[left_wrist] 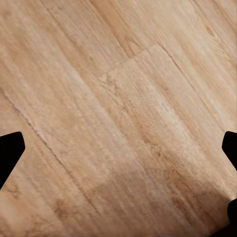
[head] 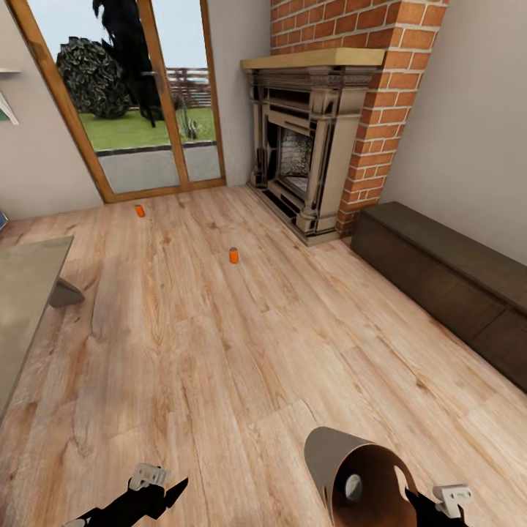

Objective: Put the three can of soda from the living room inside the tash can in the kitchen.

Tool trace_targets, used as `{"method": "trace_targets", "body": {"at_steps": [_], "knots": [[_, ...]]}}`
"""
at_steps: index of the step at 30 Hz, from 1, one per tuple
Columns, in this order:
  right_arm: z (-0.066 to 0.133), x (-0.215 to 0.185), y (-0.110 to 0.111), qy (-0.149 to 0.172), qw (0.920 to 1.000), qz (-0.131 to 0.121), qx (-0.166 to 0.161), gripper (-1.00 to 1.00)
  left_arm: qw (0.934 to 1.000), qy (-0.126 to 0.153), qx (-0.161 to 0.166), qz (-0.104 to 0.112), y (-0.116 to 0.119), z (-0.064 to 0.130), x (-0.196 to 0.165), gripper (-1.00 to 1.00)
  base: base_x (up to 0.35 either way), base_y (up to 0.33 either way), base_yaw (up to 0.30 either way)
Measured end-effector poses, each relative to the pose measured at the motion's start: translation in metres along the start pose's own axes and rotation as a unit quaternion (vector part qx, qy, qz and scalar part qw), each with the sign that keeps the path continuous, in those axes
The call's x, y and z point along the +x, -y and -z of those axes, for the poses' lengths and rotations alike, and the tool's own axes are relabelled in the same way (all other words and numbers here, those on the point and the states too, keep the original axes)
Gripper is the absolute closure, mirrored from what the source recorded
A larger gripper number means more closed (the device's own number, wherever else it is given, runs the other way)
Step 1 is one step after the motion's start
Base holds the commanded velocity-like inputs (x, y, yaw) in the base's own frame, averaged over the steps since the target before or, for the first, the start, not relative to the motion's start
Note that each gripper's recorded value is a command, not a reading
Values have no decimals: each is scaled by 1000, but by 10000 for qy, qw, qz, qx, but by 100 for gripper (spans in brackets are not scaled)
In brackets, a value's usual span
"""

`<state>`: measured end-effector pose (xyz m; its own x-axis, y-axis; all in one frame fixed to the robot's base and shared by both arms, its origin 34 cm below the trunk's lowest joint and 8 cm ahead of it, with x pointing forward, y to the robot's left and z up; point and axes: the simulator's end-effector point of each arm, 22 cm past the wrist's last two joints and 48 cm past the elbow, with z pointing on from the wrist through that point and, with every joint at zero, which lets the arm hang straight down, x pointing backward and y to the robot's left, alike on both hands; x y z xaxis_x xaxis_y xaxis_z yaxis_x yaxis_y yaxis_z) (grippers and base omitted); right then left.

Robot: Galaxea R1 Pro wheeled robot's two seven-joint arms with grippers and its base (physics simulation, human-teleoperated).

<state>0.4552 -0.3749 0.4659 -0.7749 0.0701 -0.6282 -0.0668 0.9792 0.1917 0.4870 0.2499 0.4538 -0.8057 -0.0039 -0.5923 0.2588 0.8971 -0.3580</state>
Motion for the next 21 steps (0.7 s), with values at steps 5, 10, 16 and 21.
{"method": "trace_targets", "body": {"at_steps": [5,10,16,21], "knots": [[0,1,0,-22,10000,20,-3,100,10000,0,0,0,0,0,0,-100,0,0,0],[1,-7,-2,-41,10000,65,-13,100,10000,53,1,6,2,1,-14,-100,0,0,0],[1,-24,-20,-48,9998,155,-140,100,10000,48,-53,66,5,6,-29,-100,0,0,0],[0,-45,-35,-360,9988,198,-249,100,9975,-570,-55,404,9,13,-9,-100,0,0,0]]}}
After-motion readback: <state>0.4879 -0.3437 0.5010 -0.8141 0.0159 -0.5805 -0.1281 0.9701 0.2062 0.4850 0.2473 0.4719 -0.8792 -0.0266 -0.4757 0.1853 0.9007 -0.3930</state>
